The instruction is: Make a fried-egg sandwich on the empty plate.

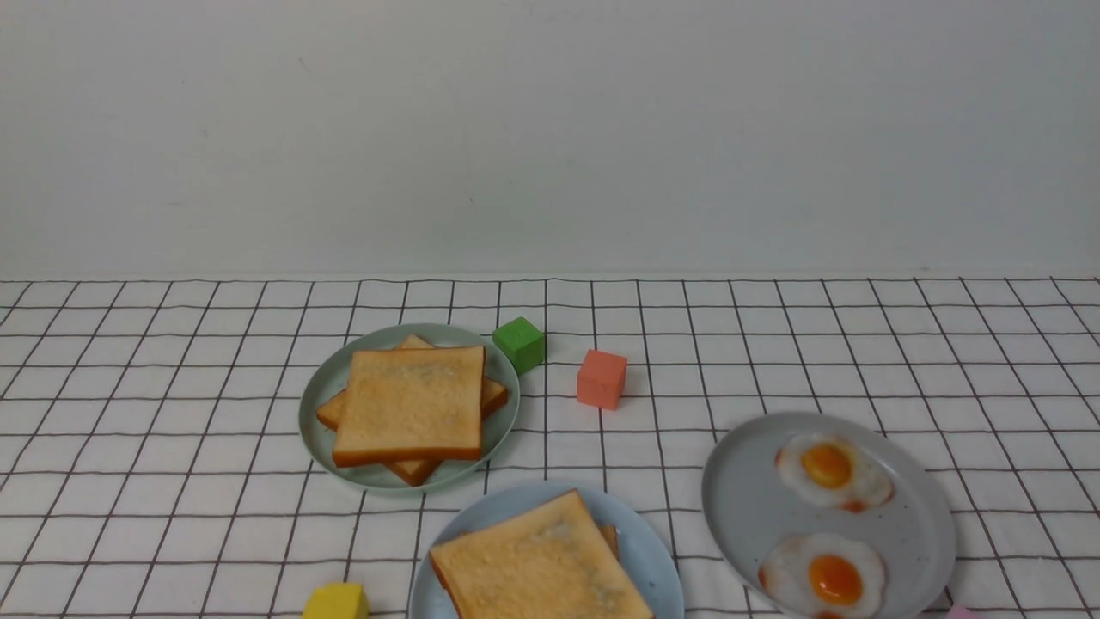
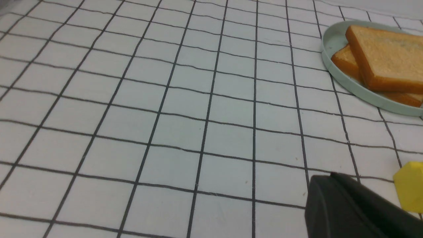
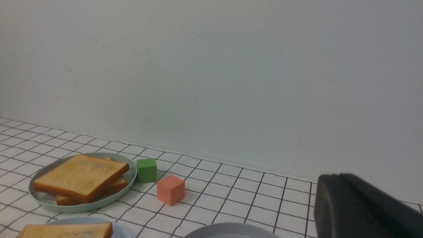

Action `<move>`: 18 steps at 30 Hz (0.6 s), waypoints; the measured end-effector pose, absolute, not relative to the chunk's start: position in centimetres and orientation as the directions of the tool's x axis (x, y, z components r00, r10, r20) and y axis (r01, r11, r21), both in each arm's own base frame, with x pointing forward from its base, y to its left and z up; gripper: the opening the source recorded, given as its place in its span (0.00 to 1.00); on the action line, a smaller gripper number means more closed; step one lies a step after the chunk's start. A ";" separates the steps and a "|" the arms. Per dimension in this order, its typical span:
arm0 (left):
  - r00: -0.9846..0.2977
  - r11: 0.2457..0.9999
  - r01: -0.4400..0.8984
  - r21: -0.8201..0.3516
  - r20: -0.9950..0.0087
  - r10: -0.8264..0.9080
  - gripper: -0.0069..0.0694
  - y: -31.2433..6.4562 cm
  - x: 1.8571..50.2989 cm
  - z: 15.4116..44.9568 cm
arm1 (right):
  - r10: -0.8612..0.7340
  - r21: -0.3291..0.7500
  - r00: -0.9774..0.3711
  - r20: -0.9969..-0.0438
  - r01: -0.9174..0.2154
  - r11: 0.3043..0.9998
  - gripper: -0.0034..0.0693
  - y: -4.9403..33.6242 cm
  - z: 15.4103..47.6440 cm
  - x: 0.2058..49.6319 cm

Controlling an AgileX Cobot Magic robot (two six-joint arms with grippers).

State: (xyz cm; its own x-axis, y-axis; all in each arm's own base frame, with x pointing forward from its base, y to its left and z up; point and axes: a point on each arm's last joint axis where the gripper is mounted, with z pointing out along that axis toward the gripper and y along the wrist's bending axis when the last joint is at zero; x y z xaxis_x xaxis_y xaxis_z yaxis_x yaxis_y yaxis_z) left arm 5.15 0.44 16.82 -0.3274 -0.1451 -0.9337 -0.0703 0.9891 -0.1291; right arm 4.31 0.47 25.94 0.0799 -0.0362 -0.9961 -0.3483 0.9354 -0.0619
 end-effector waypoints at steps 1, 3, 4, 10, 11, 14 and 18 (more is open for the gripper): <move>-0.328 0.990 -0.066 -0.126 -0.934 -0.141 0.07 0.4 5.2 16.8 | -0.038 -0.064 0.081 -0.996 -0.348 0.935 0.09 0.5 25.9 4.3; -0.328 0.990 -0.061 -0.124 -0.935 -0.137 0.07 0.4 5.2 16.8 | -0.039 -0.065 0.082 -0.996 -0.347 0.936 0.09 0.5 26.0 4.3; -0.327 0.990 -0.060 -0.126 -0.935 -0.139 0.07 0.4 5.2 16.8 | -0.039 -0.065 0.082 -0.996 -0.347 0.936 0.09 0.5 26.0 4.3; -0.327 0.990 -0.058 -0.127 -0.935 -0.139 0.08 0.3 5.2 16.8 | -0.039 -0.065 0.082 -0.996 -0.347 0.936 0.09 0.5 26.0 4.3; -0.327 0.990 -0.058 -0.127 -0.935 -0.139 0.08 0.3 5.2 16.8 | -0.039 -0.065 0.082 -0.996 -0.347 0.936 0.09 0.5 26.0 4.3; -0.327 0.990 -0.058 -0.127 -0.935 -0.139 0.09 0.3 5.2 16.8 | -0.039 -0.065 0.082 -0.996 -0.347 0.936 0.10 0.5 26.0 4.3; -0.327 0.990 -0.058 -0.127 -0.935 -0.139 0.09 0.3 5.2 16.8 | -0.039 -0.065 0.082 -0.996 -0.347 0.936 0.11 0.5 26.0 4.3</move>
